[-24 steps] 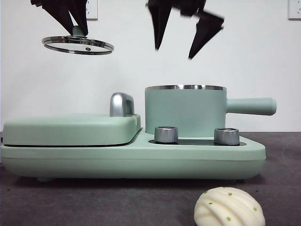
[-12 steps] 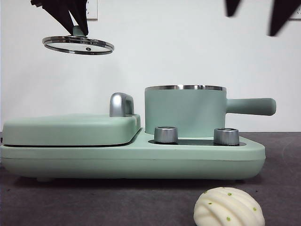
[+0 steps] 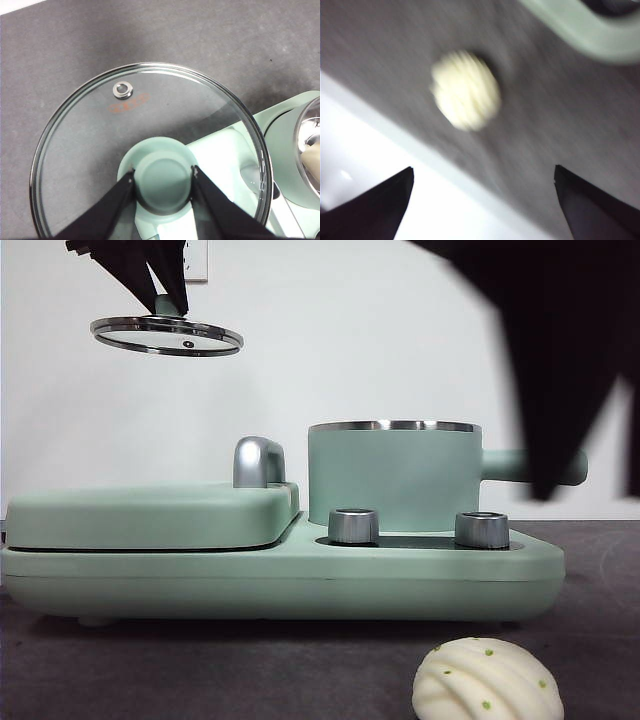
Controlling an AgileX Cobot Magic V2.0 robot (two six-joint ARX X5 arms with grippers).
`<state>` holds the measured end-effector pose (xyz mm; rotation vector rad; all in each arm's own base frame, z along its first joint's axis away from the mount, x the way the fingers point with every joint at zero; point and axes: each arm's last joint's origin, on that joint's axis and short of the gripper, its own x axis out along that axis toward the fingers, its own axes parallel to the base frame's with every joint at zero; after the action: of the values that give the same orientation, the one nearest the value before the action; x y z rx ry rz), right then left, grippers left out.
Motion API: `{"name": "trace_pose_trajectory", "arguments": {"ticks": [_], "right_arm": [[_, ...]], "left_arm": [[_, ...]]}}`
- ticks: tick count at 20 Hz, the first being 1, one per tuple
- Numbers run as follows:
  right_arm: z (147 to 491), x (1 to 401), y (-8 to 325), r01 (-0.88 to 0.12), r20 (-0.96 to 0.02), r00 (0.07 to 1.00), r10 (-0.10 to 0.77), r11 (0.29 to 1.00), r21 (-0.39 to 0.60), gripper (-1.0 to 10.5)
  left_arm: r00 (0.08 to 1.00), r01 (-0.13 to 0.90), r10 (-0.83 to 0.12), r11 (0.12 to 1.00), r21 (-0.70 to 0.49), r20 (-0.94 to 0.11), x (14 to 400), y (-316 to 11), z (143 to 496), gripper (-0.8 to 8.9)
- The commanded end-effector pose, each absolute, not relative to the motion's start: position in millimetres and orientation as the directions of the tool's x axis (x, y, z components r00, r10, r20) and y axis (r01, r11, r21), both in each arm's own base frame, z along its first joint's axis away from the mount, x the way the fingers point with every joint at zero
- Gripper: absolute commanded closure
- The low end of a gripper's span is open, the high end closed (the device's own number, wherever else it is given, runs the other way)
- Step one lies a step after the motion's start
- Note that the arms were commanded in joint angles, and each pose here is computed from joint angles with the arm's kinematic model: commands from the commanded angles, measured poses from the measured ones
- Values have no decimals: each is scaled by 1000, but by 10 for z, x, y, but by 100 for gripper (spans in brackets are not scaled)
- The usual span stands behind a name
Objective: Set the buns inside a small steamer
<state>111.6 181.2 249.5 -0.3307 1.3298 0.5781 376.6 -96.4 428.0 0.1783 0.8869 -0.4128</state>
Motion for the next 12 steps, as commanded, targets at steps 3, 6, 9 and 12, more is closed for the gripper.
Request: {"name": "trace_pose_trajectory", "arguments": {"ticks": [3,6,9,12], "right_arm": [[2221,1074,1955,-584,-940,165,300,798,152,501],[2067,1073,1923,-578,-938,170,301,802,152,501],[1945,1101,1881,-562,-937,180,300,813,152,502],[1899,1162,1892,-547,-929,198,313,822,160,528]], "left_arm": [[605,425,-297,905,-17,-739,3723,-971,4408,798],[605,425,-297,905,-17,-739,3723,-971,4408,798],[605,424,-297,905,-17,-739,3723,-971,4408,798],[605,422,-297,906,-19,-739,3723,-971,4408,798]]}}
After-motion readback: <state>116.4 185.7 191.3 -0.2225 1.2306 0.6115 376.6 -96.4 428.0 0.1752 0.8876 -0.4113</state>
